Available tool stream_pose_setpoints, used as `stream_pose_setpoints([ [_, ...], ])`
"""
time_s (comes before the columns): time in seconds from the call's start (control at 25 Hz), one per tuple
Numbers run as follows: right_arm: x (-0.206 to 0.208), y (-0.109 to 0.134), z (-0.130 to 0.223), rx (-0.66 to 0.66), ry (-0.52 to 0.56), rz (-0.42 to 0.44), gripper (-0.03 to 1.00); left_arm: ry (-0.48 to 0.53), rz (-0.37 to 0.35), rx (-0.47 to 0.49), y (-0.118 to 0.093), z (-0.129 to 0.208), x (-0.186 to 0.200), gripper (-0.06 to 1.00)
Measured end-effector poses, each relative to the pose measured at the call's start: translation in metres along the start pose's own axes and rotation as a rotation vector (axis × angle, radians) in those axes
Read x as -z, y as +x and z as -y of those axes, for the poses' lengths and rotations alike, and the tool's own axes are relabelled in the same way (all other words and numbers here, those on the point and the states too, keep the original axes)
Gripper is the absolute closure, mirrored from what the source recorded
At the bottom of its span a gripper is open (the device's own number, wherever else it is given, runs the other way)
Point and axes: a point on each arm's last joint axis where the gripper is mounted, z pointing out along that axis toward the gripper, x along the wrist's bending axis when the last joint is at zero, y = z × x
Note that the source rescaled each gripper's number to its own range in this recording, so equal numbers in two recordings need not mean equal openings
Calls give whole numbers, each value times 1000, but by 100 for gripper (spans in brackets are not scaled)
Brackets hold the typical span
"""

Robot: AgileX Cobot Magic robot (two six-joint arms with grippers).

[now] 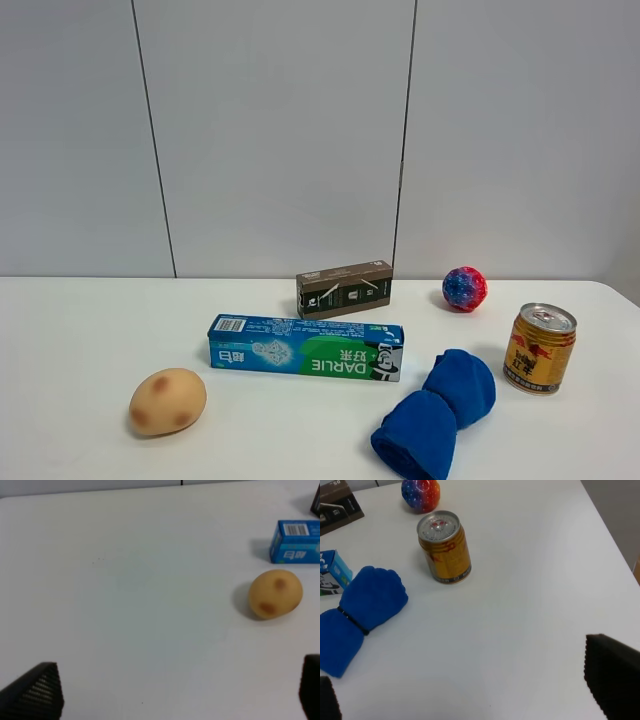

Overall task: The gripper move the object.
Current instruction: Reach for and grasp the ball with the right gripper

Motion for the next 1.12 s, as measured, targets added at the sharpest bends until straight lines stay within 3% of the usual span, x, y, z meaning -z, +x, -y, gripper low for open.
stream_pose_setpoints([
  [0.52, 0, -1, 0, 3, 3, 9, -3, 0, 0, 0, 0, 0, 0, -6],
  [0.84, -20, -1, -10, -13, 143, -2, -3, 0, 0, 0, 0, 0, 0, -6],
  [0.96, -36, -1, -22, -22, 231, -4, -3, 0, 0, 0, 0, 0, 0, -6],
  [1.12, -62, -1, -67, -41, 180, -11, -3, 0, 0, 0, 0, 0, 0, -6],
])
